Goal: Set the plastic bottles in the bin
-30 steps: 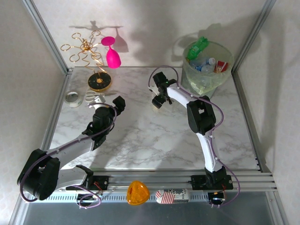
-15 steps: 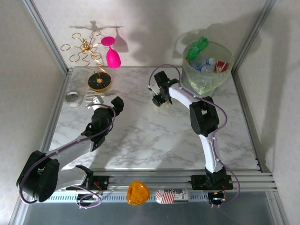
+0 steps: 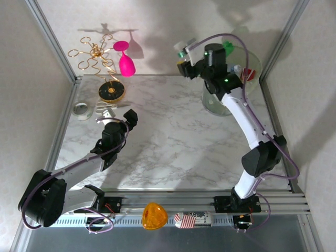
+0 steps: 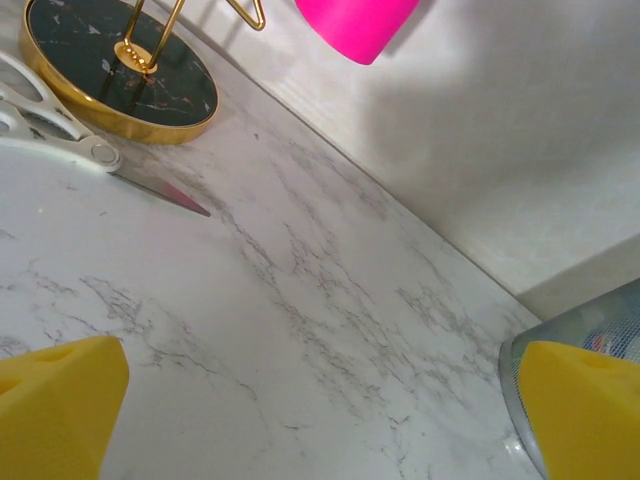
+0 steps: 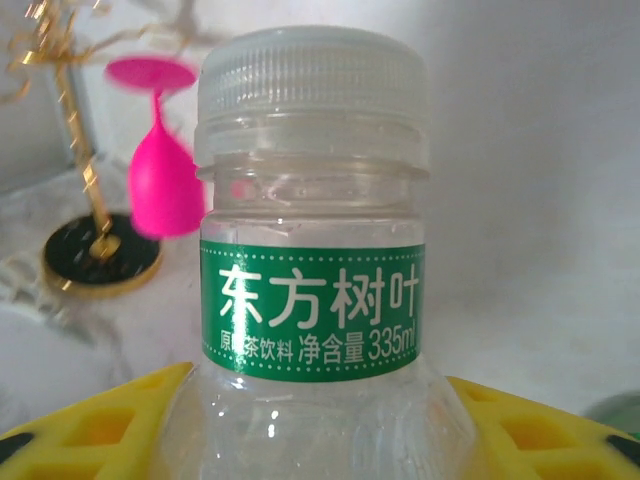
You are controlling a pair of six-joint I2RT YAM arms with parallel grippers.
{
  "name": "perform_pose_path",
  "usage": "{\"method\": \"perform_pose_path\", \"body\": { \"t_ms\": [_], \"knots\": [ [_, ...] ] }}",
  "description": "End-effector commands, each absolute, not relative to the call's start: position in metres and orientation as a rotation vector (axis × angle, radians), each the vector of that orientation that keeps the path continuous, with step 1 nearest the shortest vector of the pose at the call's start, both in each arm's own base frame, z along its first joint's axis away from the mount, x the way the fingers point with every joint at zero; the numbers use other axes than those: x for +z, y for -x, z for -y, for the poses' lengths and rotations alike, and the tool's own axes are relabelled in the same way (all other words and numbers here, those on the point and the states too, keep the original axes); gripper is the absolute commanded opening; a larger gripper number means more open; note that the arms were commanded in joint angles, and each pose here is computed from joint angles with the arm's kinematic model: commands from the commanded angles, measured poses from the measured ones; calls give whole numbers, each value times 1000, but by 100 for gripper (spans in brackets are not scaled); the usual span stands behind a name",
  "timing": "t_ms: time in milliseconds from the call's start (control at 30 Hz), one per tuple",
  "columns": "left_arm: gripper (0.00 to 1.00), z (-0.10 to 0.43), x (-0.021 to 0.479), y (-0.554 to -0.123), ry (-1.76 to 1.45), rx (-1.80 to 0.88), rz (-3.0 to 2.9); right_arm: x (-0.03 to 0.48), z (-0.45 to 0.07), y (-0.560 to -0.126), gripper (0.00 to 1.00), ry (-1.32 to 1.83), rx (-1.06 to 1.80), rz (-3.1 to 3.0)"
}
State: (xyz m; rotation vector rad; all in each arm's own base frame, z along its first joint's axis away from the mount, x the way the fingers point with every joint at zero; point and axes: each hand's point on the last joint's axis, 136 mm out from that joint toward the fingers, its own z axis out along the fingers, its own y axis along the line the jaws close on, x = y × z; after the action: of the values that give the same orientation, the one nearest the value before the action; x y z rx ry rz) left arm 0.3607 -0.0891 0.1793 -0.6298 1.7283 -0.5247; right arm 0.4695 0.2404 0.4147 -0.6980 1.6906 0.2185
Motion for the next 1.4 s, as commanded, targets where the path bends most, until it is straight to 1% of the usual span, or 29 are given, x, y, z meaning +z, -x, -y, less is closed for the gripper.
{"method": "perform_pose_path", "body": {
  "t_ms": [0, 100, 200, 300, 433, 567, 700, 800, 900, 1000, 1200, 1367],
  "knots": [
    [100, 80, 186, -359, 654, -523, -1679, 450, -208, -487, 49, 522, 191, -1634],
    [100, 79, 187, -358, 652, -522, -1677, 460, -181, -502, 48, 407, 154, -1618],
    [100, 76, 187, -356, 651, -514, -1673, 458, -157, -519, 48, 311, 107, -1624],
    [100, 72, 189, -352, 655, -504, -1666, 446, -131, -537, 48, 218, 70, -1657],
    [100, 67, 190, -348, 662, -488, -1659, 425, -97, -553, 48, 91, 88, -1711],
    [100, 64, 192, -346, 659, -479, -1656, 425, -65, -552, 49, 3, 88, -1704],
    [100, 62, 194, -346, 663, -477, -1651, 446, -38, -541, 49, -43, 44, -1657],
    [100, 63, 195, -347, 666, -485, -1644, 460, -15, -535, 49, -76, -44, -1625],
    [99, 65, 195, -348, 669, -499, -1642, 458, 6, -535, 49, -108, -142, -1629],
    [100, 67, 194, -350, 666, -512, -1648, 443, 23, -542, 50, -116, -236, -1663],
    [100, 68, 197, -349, 658, -508, -1651, 440, 33, -538, 51, -113, -376, -1669],
    [100, 65, 200, -346, 662, -510, -1639, 430, 19, -533, 52, -44, -326, -1694]
  ]
}}
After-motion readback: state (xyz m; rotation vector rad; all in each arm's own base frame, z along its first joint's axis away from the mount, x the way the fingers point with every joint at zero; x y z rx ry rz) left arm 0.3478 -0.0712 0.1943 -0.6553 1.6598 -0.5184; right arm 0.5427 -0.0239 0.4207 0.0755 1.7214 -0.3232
